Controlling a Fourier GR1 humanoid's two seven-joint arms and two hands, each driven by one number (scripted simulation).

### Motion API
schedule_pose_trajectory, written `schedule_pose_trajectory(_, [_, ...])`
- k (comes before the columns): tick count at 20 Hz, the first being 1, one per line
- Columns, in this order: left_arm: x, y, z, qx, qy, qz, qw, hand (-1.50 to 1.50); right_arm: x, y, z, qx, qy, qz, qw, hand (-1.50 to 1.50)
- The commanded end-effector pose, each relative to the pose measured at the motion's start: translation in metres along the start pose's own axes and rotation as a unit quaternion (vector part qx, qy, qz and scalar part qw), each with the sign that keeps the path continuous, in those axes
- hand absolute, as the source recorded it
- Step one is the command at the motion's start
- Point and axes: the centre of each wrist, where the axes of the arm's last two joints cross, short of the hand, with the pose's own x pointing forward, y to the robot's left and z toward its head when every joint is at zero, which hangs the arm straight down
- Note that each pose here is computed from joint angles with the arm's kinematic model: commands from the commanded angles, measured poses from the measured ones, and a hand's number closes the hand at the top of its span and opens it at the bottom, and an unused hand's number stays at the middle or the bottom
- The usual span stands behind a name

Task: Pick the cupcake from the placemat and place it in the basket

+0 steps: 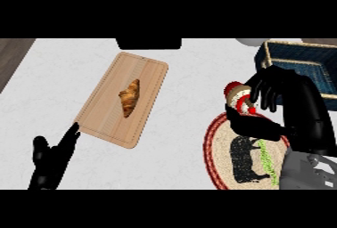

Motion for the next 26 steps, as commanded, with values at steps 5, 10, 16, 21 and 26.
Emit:
schedule_pose_trajectory(5, [-0.018,0.002,-0.001,0.007,0.045,0.006,0.9989,0.0,0.065,-0.092,-0.017,-0.111,0.045,-0.03,0.992,1.5])
schedule_pose_trajectory(10, [-0.027,-0.002,0.001,-0.004,0.038,0.005,0.9993,0.0,0.059,-0.139,-0.064,-0.138,0.063,-0.056,0.987,1.5])
schedule_pose_trajectory(16, [-0.008,-0.01,0.003,-0.003,0.037,0.007,0.9993,0.0,0.04,-0.163,-0.097,-0.15,0.102,-0.02,0.983,1.5])
schedule_pose_trajectory(21, [-0.005,-0.017,0.001,-0.006,0.047,0.008,0.9989,0.0,0.018,-0.197,-0.128,-0.154,0.1,0.004,0.983,1.5])
schedule_pose_trajectory(26, [-0.017,-0.023,0.0,-0.011,0.044,0.005,0.9989,0.0,-0.01,-0.162,-0.149,-0.139,0.116,0.015,0.983,1.5])
